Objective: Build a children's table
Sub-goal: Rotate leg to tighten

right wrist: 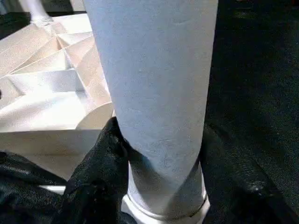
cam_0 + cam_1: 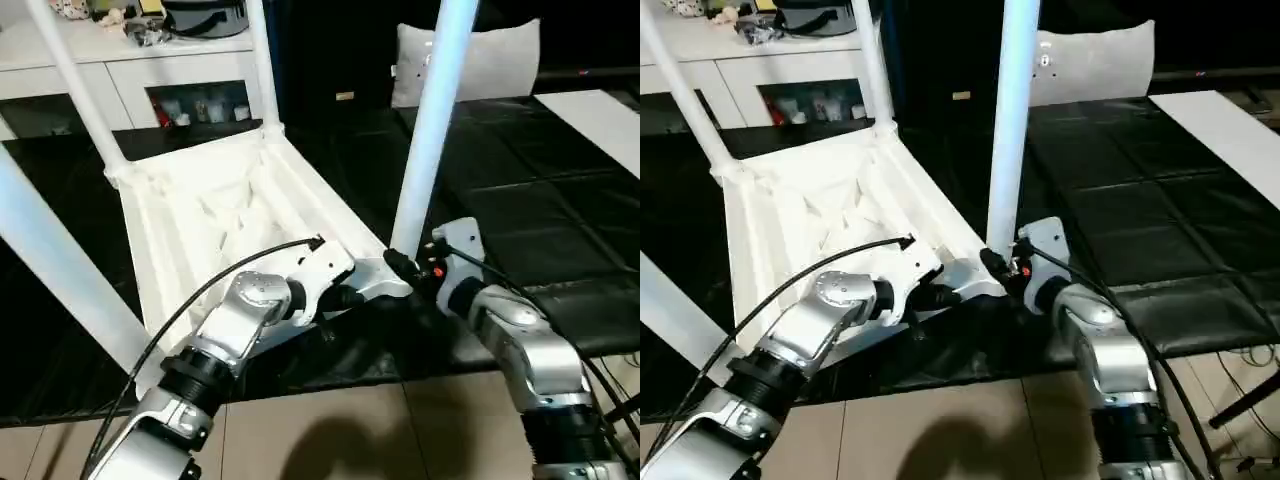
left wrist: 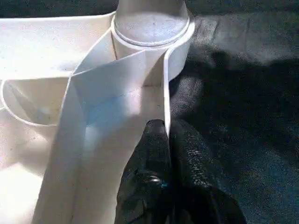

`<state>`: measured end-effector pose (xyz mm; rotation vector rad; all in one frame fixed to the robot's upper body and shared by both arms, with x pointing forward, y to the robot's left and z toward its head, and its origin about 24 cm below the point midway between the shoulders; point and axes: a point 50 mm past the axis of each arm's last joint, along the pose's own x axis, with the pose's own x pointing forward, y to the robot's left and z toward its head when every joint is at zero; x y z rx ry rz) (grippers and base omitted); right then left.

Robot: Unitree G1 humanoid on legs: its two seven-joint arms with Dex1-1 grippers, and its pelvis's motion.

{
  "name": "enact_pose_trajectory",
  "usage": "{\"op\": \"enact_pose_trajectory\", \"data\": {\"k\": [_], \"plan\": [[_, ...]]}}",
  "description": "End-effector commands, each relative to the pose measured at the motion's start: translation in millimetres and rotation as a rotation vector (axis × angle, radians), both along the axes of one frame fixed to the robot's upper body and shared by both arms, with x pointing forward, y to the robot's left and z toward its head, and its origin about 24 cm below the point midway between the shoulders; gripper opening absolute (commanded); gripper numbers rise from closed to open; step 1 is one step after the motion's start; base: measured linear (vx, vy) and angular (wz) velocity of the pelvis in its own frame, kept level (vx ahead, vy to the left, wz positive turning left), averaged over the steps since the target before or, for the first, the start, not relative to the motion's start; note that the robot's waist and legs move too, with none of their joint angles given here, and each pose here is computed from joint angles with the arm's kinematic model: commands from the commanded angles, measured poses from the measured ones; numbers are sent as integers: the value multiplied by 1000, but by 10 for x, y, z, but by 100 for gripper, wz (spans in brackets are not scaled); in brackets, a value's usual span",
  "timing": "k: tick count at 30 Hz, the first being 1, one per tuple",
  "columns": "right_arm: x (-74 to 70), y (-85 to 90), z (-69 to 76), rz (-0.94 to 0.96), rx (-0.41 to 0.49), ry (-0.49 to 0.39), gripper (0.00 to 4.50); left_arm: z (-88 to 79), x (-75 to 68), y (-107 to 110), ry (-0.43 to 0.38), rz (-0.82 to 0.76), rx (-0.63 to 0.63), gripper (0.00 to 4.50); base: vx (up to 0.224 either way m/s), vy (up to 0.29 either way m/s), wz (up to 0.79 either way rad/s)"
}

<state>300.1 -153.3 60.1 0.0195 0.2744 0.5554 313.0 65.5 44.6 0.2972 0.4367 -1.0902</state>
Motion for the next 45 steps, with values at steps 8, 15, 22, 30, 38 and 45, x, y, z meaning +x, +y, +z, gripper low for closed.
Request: {"op": "enact_pose_trajectory", "data": {"k": [8,15,22,30,38,45], "plan": [[-130,-172,113,278,16,-17,271,58,-56,161,-39,-161,32,0,0,0,0],[-184,-378,176,469,-76,21,329,74,-184,327,-5,-361,58,0,0,0,0],[-291,-354,175,670,-12,86,289,76,-292,398,49,-495,76,0,0,0,0],[-350,-217,109,787,38,126,228,79,-330,396,71,-532,79,0,0,0,0],[-375,-192,98,828,60,152,198,78,-312,412,68,-520,89,0,0,0,0],[-425,-169,76,845,73,164,196,68,-289,421,62,-497,93,0,0,0,0]]}}
